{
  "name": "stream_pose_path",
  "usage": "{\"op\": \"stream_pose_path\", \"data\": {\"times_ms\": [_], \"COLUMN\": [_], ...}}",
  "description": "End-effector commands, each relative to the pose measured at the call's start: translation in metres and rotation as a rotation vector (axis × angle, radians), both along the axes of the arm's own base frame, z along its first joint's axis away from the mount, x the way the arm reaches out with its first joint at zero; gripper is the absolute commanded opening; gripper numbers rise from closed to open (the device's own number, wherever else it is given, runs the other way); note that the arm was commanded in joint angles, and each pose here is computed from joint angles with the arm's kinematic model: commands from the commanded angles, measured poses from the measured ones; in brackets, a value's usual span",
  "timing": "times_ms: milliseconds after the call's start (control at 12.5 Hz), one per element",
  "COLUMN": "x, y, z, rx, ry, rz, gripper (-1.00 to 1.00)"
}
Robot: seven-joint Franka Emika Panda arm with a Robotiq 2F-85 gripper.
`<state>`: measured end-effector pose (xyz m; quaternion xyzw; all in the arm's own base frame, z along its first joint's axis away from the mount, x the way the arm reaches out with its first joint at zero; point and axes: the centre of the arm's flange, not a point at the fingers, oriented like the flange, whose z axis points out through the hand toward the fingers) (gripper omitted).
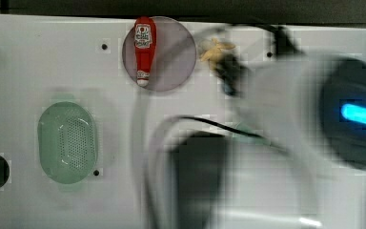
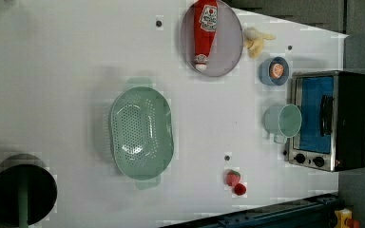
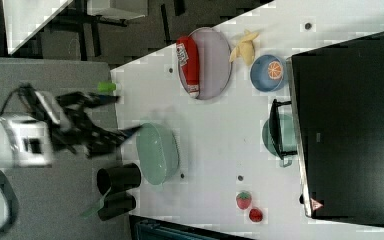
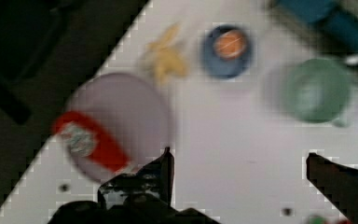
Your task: Drag strainer right to left.
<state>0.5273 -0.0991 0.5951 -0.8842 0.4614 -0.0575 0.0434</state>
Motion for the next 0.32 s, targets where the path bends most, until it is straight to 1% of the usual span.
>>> {"op": "stream_pose_path", "data": {"times_ms": [80, 240, 320], "x": [-0.0095, -0.012, -0.0116], "y": [0.0059, 0.0044, 0.0079], "z": [-0.0122, -0.0088, -0.0084], "rx": [-0.02, -0.061, -0.081], "ry": [0.078, 0.085, 0.09], "rz": [0.238, 0.226, 0.178], "gripper": [1.0, 1.0, 1.0]}}
